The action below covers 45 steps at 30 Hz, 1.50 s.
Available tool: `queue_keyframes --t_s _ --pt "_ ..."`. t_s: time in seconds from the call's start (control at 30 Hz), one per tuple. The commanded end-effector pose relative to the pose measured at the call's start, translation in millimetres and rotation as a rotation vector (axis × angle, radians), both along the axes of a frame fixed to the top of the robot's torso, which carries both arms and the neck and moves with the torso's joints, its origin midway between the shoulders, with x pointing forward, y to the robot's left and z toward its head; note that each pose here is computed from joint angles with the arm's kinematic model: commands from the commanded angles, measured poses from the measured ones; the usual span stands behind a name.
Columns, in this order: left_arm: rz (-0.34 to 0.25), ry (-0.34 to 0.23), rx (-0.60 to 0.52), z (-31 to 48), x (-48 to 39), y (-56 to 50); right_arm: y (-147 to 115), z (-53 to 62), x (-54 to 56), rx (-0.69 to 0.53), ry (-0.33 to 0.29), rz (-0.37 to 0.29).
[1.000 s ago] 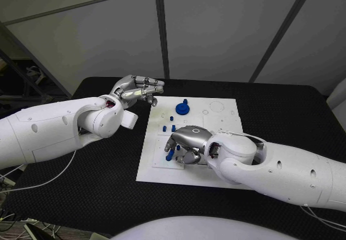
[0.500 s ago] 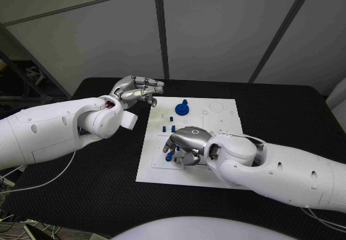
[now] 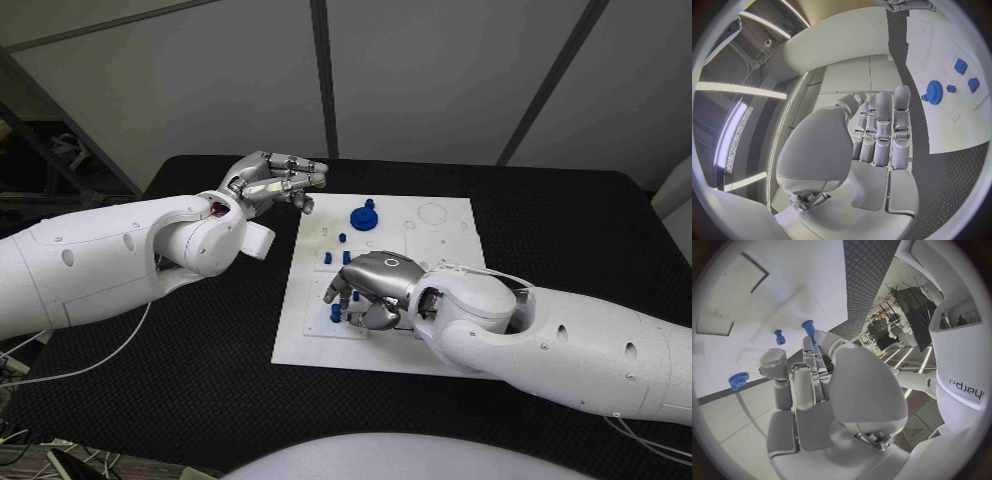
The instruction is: Assemble the parts on the task board
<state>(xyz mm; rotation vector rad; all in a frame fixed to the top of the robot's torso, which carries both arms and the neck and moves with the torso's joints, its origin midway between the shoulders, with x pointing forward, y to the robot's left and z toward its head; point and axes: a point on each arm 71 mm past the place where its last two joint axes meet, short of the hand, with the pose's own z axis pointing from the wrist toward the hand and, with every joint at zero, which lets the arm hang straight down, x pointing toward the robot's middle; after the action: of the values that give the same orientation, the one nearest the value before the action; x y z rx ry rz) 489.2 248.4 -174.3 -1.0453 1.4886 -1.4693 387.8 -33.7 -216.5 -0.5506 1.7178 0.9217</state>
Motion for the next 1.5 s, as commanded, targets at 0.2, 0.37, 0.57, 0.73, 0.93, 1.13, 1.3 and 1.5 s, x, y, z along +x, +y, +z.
queue_keyframes --t_s 0.2,0.37,0.57,0.73,0.93,1.13,1.3,1.5 --pt "-0.010 0.004 -0.006 0.7 -0.1 -0.2 -12 7.7 0.1 0.067 -0.049 -0.038" --pt "-0.009 0.004 -0.005 0.5 -0.2 0.9 -40 16.3 0.3 0.180 -0.037 -0.119" --pt "-0.009 0.000 -0.007 0.9 -2.0 1.7 -95 18.1 6.2 0.264 0.141 -0.331" --pt "-0.009 -0.001 -0.008 1.1 -4.1 1.3 -139 16.6 5.4 0.237 0.209 -0.476" --pt "-0.017 0.004 -0.012 -0.4 -7.7 -1.9 -175 18.2 0.6 0.163 0.179 -0.593" --pt "-0.021 0.009 -0.017 -1.9 -9.9 -3.1 -191 16.5 -1.0 0.094 0.158 -0.664" --pt "-0.023 0.011 -0.018 -2.8 -10.7 -2.9 -195 13.0 -1.5 0.043 0.149 -0.700" --pt "-0.022 0.012 -0.018 -3.0 -11.3 -2.0 -194 7.6 -1.0 0.000 0.149 -0.721"
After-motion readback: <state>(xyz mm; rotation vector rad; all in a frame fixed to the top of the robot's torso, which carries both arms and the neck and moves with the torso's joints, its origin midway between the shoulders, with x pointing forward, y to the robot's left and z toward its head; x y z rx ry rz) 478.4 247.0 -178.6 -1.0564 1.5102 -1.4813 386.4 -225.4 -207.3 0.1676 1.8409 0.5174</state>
